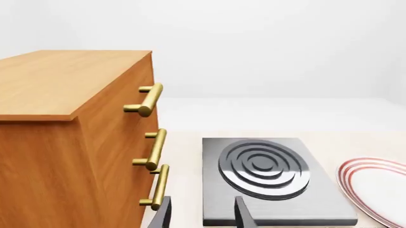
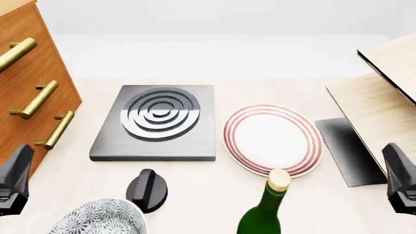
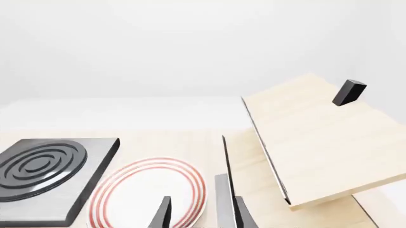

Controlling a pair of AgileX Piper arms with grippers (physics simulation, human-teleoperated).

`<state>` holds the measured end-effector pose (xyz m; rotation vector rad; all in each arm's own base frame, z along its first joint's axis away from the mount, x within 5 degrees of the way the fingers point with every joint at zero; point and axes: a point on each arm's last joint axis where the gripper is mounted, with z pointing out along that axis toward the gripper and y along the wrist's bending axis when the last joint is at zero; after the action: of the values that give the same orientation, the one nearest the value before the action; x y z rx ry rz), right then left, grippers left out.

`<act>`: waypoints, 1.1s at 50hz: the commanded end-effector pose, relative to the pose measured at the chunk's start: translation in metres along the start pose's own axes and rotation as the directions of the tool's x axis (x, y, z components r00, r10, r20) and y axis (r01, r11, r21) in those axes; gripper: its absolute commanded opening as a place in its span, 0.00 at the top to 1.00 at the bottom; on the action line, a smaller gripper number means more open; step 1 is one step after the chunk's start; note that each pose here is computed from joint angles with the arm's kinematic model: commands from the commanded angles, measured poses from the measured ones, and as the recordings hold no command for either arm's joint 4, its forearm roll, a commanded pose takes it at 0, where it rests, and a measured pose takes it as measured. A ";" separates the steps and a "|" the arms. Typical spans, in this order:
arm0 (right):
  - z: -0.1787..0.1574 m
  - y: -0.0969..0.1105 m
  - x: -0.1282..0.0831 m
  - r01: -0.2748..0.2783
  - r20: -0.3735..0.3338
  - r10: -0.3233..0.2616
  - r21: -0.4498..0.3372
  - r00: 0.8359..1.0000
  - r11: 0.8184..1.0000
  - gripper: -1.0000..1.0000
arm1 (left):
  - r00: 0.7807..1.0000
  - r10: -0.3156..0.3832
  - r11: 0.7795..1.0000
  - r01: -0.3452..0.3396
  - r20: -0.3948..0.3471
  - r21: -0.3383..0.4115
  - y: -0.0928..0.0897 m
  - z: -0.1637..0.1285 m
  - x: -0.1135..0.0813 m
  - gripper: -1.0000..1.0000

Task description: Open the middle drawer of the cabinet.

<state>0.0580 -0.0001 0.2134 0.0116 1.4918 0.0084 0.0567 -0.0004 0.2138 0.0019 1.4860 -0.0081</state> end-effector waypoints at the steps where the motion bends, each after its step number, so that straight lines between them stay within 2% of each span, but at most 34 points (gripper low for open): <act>1: 0.004 0.000 0.000 -0.024 -0.016 0.024 0.006 1.000 1.000 0.00 | 1.000 -0.005 1.000 0.005 0.002 0.018 -0.001 0.000 -0.002 0.00; 6: 0.005 0.000 -0.001 -0.025 -0.017 0.025 0.006 1.000 1.000 0.00 | 1.000 -0.010 1.000 0.009 0.010 0.026 -0.001 -0.001 -0.006 0.00; 12: 0.006 0.000 -0.001 -0.025 -0.017 0.025 0.006 1.000 1.000 0.00 | 0.999 0.046 0.999 -0.046 0.026 0.023 -0.001 -0.001 -0.010 0.00; 13: 0.006 0.000 -0.001 -0.025 -0.017 0.025 0.006 1.000 1.000 0.00 | 0.998 0.045 0.998 -0.046 0.039 0.039 -0.002 -0.002 -0.013 0.00; 14: 0.006 0.000 -0.001 -0.025 -0.017 0.025 0.006 1.000 1.000 0.00 | 0.995 0.086 0.996 -0.088 0.046 0.036 -0.002 -0.002 -0.015 0.00; 16: 0.006 0.000 -0.001 -0.025 -0.017 0.025 0.006 1.000 1.000 0.00 | 0.994 0.091 0.996 -0.092 0.060 0.019 -0.001 -0.003 -0.021 0.00; 17: 0.006 0.000 -0.001 -0.025 -0.017 0.025 0.006 1.000 1.000 0.00 | 0.990 0.121 0.993 -0.121 0.073 -0.006 0.000 -0.004 -0.030 0.00; 19: 0.006 0.000 -0.001 -0.025 -0.017 0.025 0.006 1.000 1.000 0.00 | 0.979 0.153 0.988 -0.150 0.137 -0.030 0.000 -0.007 -0.045 0.00; 21: 0.006 0.000 -0.001 -0.025 -0.017 0.025 0.006 1.000 1.000 0.00 | 0.984 0.127 0.992 -0.126 0.123 -0.012 0.000 -0.008 -0.051 0.00; 23: 0.006 0.000 -0.001 -0.025 -0.017 0.025 0.006 1.000 1.000 0.00 | 0.974 0.174 0.985 -0.172 0.143 -0.020 0.000 -0.009 -0.055 0.00; 26: 0.006 0.000 -0.001 -0.025 -0.016 0.025 0.006 1.000 1.000 0.00 | 0.986 0.133 0.990 -0.136 0.105 0.023 -0.002 -0.009 -0.053 0.00; 27: 0.006 0.000 -0.001 -0.025 -0.016 0.025 0.006 1.000 1.000 0.00 | 0.979 0.197 0.980 -0.196 0.056 -0.014 0.000 -0.007 -0.043 0.00; 30: 0.006 0.000 -0.001 -0.025 -0.016 0.025 0.006 1.000 1.000 0.00 | 0.974 0.222 0.975 -0.222 0.038 -0.008 0.000 -0.007 -0.041 0.00; 31: 0.006 0.000 -0.001 -0.025 -0.016 0.025 0.006 1.000 1.000 0.00 | 0.955 0.288 0.958 -0.287 0.077 -0.026 0.000 -0.008 -0.047 0.00; 32: 0.005 0.000 -0.001 -0.025 -0.016 0.025 0.006 1.000 1.000 0.00 | 0.917 0.380 0.925 -0.377 0.118 -0.051 0.000 -0.008 -0.050 0.00; 33: 0.005 0.000 -0.001 -0.025 -0.016 0.025 0.006 1.000 1.000 0.00 | 0.895 0.425 0.905 -0.420 0.133 -0.065 0.000 -0.008 -0.049 0.00; 34: 0.005 0.000 -0.001 -0.025 -0.016 0.025 0.006 1.000 1.000 0.00 | 0.878 0.456 0.890 -0.450 0.146 -0.071 0.000 -0.008 -0.050 0.00; 36: 0.005 0.000 -0.001 -0.025 -0.016 0.025 0.006 1.000 1.000 0.00 | 0.862 0.485 0.875 -0.477 0.148 -0.087 0.000 -0.009 -0.057 0.00; 37: 0.005 0.000 -0.001 -0.025 -0.016 0.025 0.006 1.000 1.000 0.00 | 0.831 0.530 0.848 -0.522 0.167 -0.095 -0.001 -0.009 -0.058 0.00; 38: 0.005 0.000 -0.001 -0.025 -0.016 0.025 0.006 1.000 1.000 0.00 | 0.823 0.539 0.842 -0.529 0.179 -0.106 -0.001 -0.010 -0.062 0.00; 41: 0.005 0.000 0.000 -0.025 -0.016 0.025 0.006 1.000 1.000 0.00 | 0.779 0.597 0.802 -0.583 0.190 -0.128 -0.001 -0.011 -0.063 0.00; 43: 0.005 0.000 0.000 -0.025 -0.016 0.025 0.006 1.000 1.000 0.00 | 0.774 0.610 0.792 -0.595 0.169 -0.134 0.000 -0.011 -0.063 0.00; 44: 0.005 0.000 0.000 -0.025 -0.016 0.025 0.006 1.000 1.000 0.00 | 0.779 0.607 0.795 -0.590 0.159 -0.144 0.001 -0.011 -0.064 0.00; 45: 0.005 0.000 0.000 -0.025 -0.016 0.025 0.006 1.000 1.000 0.00 | 0.801 0.588 0.808 -0.575 0.116 -0.126 0.001 -0.010 -0.058 0.00; 47: 0.005 0.000 0.000 -0.025 -0.016 0.025 0.006 1.000 1.000 0.00 | 0.776 0.623 0.780 -0.608 0.096 -0.150 0.003 -0.007 -0.050 0.00; 49: 0.005 0.000 0.000 -0.025 -0.016 0.025 0.006 1.000 1.000 0.00 | 0.770 0.634 0.770 -0.619 0.072 -0.153 0.003 -0.005 -0.045 0.00; 50: 0.005 0.000 0.000 -0.025 -0.016 0.025 0.006 1.000 1.000 0.00 | 0.756 0.651 0.755 -0.638 0.058 -0.155 0.004 -0.002 -0.041 0.00; 52: 0.005 0.000 0.000 -0.025 -0.016 0.025 0.006 1.000 1.000 0.00 | 0.767 0.640 0.765 -0.630 0.045 -0.135 0.004 0.006 -0.038 0.00; 53: 0.005 0.000 0.000 -0.025 -0.016 0.025 0.006 1.000 1.000 0.00 | 0.744 0.667 0.741 -0.658 0.036 -0.137 0.005 0.010 -0.032 0.00; 55: 0.005 0.000 0.000 -0.025 -0.016 0.025 0.006 1.000 1.000 0.00 | 0.724 0.690 0.719 -0.684 0.003 -0.122 0.007 0.021 -0.023 0.00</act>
<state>0.0627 -0.0005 0.2142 0.0347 1.5078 0.0241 0.0539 0.0023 0.2581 0.3845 1.3068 0.5552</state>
